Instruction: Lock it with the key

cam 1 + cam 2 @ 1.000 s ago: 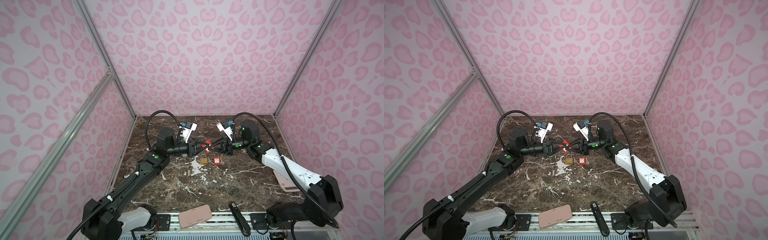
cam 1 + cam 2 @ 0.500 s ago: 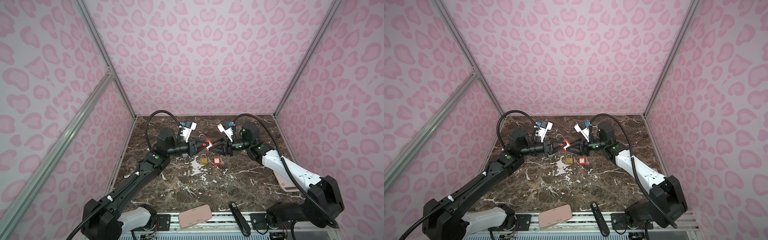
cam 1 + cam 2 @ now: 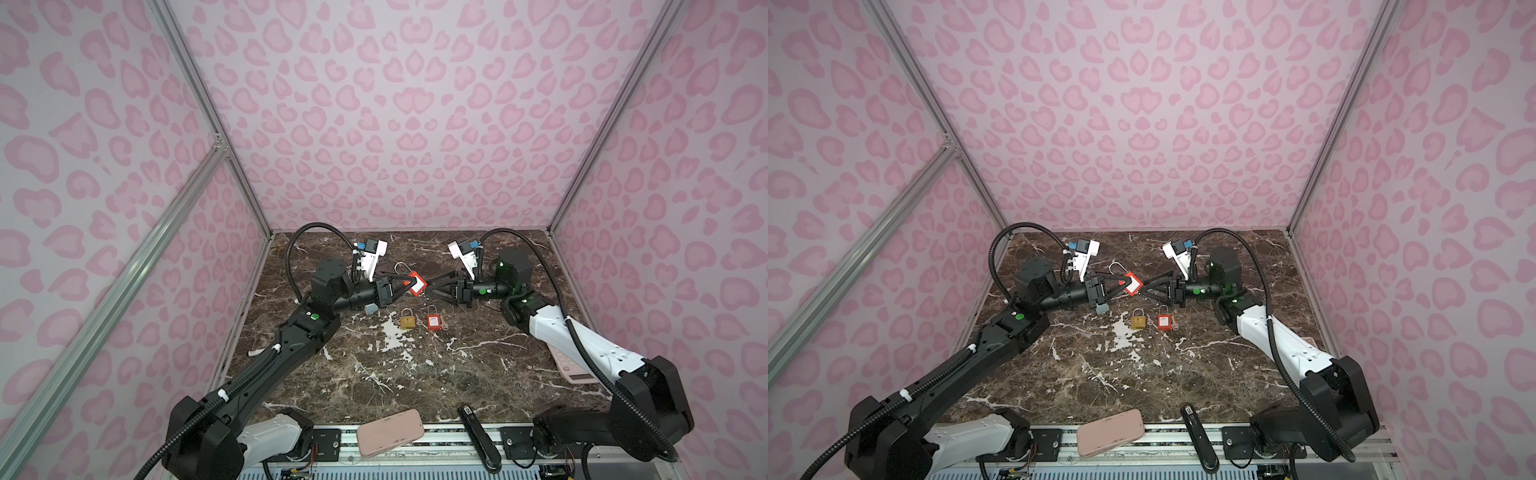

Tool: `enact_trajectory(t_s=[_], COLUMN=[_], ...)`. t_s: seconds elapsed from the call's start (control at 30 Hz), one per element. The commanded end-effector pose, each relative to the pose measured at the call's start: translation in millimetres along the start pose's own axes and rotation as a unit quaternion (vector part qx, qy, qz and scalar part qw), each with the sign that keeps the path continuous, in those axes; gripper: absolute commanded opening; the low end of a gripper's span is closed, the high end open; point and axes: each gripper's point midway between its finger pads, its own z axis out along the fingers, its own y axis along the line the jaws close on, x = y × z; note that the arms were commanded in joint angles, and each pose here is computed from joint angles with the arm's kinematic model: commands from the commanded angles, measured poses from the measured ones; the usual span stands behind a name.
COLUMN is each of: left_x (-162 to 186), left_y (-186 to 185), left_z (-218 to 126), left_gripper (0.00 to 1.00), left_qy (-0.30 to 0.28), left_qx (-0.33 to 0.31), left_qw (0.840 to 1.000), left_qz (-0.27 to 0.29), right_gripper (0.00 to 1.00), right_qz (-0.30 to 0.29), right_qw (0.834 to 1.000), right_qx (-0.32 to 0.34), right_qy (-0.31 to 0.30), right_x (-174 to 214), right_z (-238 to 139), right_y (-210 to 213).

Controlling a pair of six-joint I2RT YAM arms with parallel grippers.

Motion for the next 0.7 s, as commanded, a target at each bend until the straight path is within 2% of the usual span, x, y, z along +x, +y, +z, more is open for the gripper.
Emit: enact_trajectory(t_s=[0.0,0.67], left_x=[-17.1,-21.0], left_y=[-12.9,-12.9], left_z=[-2.8,-1.6], left_gripper=[0.04,0.04], left_qy=[-0.035,-0.043], left_qx=[0.019,0.026], left_qw=[0.999,0.999], left_qz=[0.022,0.017], right_gripper=[0.51,0.52], right_qz=[-0.005,0.006], right_qw=[1.0,1.0], right_qx=[-0.001,0.015], right_qy=[-0.012,0.018], right_x=[-5.4,13.4], right_z=[-1.8,10.1], right_y=[1.2,-10.0])
